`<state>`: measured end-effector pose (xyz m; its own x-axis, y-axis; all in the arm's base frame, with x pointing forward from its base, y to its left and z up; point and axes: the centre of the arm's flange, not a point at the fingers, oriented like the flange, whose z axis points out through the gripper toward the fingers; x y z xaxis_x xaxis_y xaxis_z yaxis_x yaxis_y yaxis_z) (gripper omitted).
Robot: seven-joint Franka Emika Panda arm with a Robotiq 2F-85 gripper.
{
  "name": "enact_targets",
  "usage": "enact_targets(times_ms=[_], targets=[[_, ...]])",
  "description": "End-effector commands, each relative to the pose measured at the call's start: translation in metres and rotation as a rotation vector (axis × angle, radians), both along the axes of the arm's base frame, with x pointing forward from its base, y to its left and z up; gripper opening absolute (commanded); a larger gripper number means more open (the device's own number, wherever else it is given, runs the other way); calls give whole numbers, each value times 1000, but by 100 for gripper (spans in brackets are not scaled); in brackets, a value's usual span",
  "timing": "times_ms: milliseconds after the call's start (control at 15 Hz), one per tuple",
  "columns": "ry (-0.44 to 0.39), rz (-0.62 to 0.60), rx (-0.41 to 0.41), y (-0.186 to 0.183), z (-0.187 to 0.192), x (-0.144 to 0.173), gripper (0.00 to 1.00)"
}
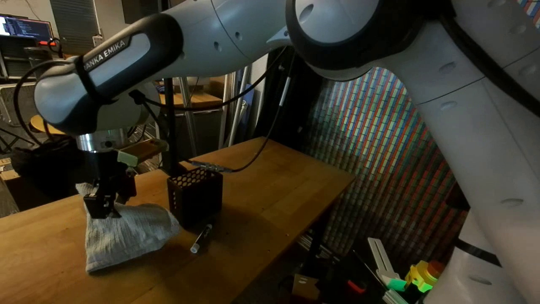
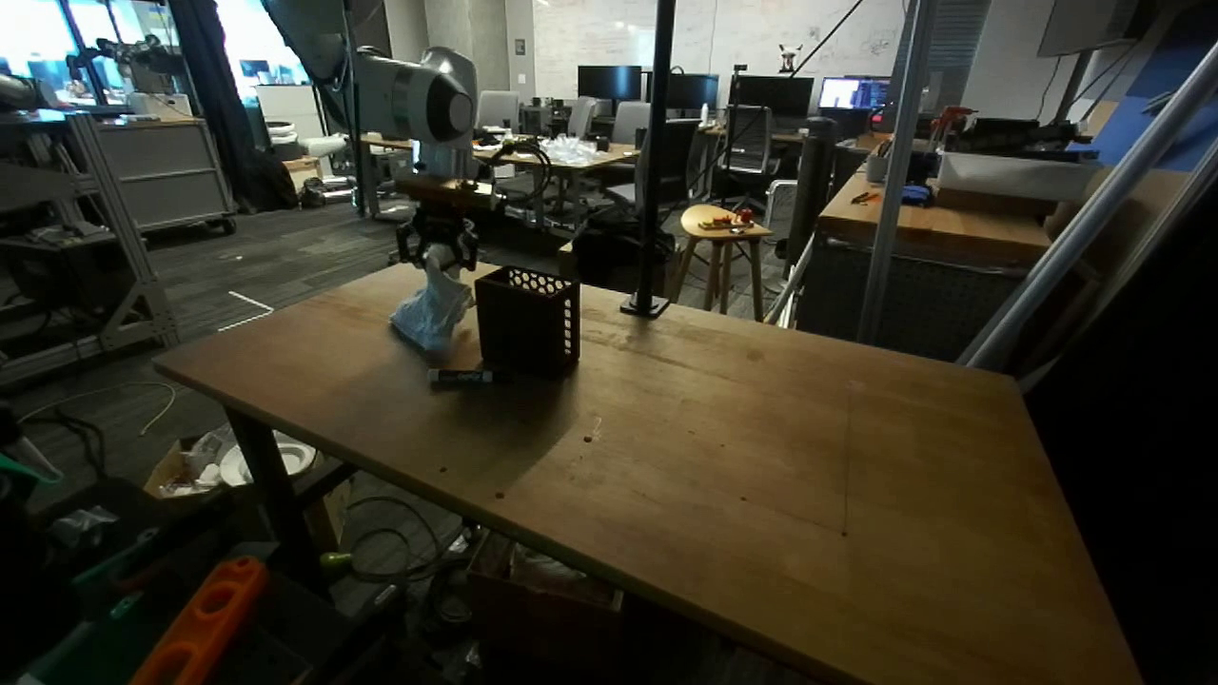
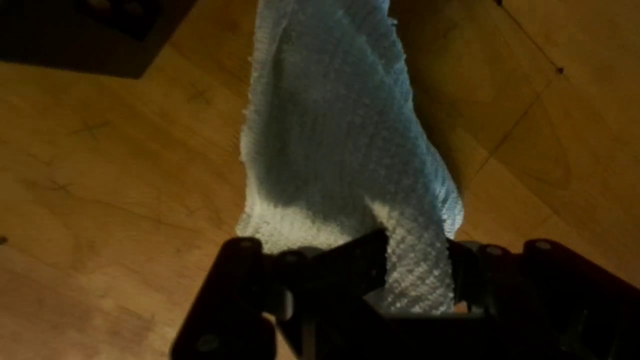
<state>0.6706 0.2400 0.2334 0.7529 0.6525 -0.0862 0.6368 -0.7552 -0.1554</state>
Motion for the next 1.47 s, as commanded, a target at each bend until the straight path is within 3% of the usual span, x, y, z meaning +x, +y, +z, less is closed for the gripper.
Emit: enact_targets(times_ms=[0, 533, 867, 1400], targets=[[-15, -127, 15, -43, 52, -21, 8], [-51, -515, 106, -121, 137, -24, 8], [-55, -565, 43, -141, 137, -30, 8], [-74, -533, -107, -185, 104, -35, 9]])
